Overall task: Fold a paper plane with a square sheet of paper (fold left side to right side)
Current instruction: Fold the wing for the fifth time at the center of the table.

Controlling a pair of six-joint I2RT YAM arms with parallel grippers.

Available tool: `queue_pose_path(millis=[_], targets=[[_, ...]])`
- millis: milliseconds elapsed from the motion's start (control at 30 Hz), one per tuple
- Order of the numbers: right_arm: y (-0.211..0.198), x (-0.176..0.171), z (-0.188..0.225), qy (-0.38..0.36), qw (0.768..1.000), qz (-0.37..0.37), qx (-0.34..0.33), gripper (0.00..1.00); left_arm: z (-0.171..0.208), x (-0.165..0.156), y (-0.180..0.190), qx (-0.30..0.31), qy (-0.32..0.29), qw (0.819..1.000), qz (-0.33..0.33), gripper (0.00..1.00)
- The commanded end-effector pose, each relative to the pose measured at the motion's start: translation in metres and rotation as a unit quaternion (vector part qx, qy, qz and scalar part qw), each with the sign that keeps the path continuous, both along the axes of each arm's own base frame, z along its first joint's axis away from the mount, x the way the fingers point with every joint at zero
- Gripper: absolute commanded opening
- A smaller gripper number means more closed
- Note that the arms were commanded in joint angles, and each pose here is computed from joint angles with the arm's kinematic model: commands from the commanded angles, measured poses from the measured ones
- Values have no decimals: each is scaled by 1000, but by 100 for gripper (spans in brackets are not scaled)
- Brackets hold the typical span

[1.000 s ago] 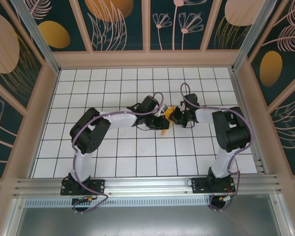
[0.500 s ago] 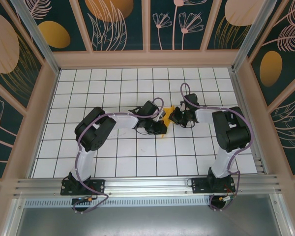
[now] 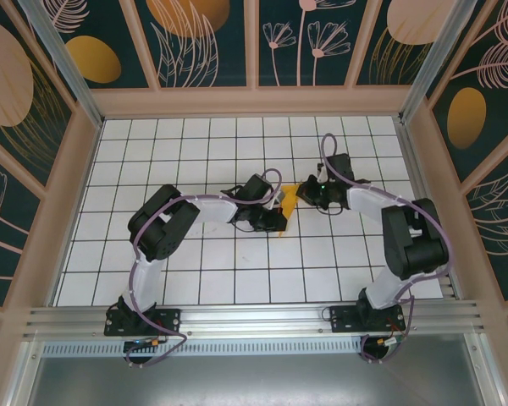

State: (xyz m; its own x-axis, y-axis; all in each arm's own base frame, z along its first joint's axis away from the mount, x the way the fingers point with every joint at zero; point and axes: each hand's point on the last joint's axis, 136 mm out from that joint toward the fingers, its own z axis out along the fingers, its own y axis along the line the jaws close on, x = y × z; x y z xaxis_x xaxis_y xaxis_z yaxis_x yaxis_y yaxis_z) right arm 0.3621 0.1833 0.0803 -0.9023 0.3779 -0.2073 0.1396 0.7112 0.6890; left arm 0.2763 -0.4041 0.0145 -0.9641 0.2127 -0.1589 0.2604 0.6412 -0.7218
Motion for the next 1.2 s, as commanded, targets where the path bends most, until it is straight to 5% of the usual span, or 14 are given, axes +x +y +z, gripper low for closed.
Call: queue_pose_path(millis=[0, 567, 1167], targets=[[3, -16, 10, -10, 1000, 20, 8, 0, -46, -21, 31, 86, 32, 996, 7, 6], [41, -24, -25, 21, 999, 38, 32, 0, -45, -18, 30, 89, 28, 996, 8, 5], [28, -7, -58, 35, 998, 29, -40, 0, -48, -23, 34, 94, 31, 995, 6, 5]])
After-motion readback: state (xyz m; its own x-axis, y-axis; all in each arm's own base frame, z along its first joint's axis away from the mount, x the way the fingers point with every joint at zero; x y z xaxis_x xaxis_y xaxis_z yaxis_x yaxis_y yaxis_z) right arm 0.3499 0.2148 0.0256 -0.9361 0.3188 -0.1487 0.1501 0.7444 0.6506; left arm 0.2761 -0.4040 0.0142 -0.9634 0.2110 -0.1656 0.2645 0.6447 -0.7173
